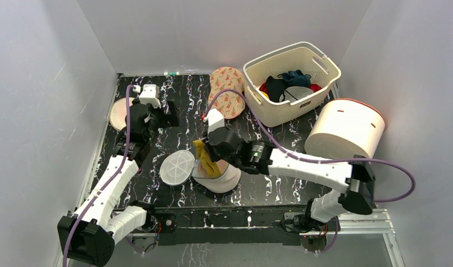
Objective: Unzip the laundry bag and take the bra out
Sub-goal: Pick up the bra from the laundry bag.
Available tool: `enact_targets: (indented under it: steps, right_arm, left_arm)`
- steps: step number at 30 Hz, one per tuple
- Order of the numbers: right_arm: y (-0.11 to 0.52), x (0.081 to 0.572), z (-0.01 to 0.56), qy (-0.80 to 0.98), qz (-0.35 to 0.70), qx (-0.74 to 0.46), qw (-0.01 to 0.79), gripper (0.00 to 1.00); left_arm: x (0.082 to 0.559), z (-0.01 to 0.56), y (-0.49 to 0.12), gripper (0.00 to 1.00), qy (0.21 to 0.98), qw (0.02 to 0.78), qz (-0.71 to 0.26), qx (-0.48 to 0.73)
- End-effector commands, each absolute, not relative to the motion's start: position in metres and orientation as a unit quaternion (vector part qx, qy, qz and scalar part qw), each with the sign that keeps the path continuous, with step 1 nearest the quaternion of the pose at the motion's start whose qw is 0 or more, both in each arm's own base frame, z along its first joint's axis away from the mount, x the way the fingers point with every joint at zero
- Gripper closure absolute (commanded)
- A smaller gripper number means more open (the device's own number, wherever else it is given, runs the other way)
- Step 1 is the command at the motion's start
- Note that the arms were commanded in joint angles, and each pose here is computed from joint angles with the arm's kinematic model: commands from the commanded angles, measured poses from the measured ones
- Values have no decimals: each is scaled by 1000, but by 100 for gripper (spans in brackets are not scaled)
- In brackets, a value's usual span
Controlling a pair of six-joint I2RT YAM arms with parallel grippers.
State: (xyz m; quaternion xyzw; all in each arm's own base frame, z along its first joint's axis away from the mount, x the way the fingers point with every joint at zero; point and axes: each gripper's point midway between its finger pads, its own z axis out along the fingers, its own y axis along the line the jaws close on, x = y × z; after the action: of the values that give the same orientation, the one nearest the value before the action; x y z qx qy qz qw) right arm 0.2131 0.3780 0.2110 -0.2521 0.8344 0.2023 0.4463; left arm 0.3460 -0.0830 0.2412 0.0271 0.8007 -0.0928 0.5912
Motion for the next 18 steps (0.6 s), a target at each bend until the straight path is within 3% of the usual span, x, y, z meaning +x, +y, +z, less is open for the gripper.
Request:
enact_targets:
  steps: [1,10,18]
  right_arm:
    - [380,214,300,765,290,-219,531,100]
    - [334,221,403,675,319,-149,649,100]
    - [294,252,415,673,184,-115,707,100]
  left_arm:
    - [344,255,-80,2,790,607,-85,25]
    - [344,254,-78,2,790,607,-80,22]
    - [343,257,-78,2,788,610,-81,22]
